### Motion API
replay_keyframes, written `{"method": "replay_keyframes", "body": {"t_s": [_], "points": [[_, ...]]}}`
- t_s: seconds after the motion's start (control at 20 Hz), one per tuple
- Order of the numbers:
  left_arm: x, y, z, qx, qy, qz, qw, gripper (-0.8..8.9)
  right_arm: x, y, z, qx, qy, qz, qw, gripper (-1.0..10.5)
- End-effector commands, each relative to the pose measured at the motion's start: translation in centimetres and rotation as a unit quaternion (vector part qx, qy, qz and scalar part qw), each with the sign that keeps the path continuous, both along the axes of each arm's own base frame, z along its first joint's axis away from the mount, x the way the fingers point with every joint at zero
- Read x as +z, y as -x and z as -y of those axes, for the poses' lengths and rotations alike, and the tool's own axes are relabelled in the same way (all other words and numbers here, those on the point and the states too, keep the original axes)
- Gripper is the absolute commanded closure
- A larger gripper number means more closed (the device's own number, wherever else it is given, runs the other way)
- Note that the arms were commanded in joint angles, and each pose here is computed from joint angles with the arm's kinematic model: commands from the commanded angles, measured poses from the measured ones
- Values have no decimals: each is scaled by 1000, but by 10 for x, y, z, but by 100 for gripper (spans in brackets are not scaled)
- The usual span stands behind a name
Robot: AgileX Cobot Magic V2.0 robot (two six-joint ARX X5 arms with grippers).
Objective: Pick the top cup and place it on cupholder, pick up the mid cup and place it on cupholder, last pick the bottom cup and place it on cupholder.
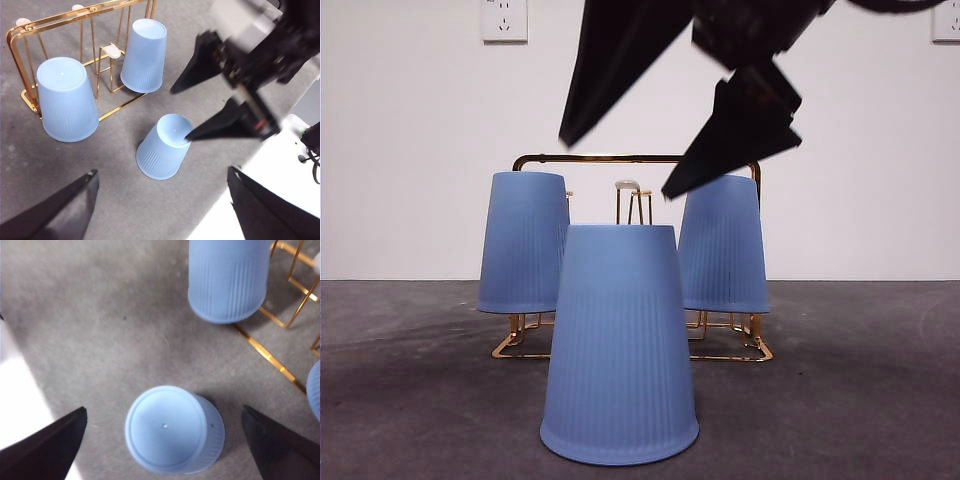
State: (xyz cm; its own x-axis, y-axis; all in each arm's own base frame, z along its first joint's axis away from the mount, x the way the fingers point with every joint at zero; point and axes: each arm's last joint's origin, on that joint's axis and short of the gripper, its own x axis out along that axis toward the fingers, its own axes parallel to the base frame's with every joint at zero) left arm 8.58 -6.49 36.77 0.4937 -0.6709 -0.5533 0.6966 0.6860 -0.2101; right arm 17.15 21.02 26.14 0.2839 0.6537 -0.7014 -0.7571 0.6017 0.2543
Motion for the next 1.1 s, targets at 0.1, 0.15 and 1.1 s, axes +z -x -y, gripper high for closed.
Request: {"method": "replay_keyframes", "body": {"t_s": [0.1,0.15,1.1], "points": [[5,0,1,-6,6,11,1000,412,-10,-3,-14,8,21,1,1000,451],[5,0,1,-6,6,11,1000,412,-14,-3,-16,10,27,-3,1000,451],[5,0,1,-6,6,12,1000,412,-29,-10,-27,10,55,-16,998,683]]}}
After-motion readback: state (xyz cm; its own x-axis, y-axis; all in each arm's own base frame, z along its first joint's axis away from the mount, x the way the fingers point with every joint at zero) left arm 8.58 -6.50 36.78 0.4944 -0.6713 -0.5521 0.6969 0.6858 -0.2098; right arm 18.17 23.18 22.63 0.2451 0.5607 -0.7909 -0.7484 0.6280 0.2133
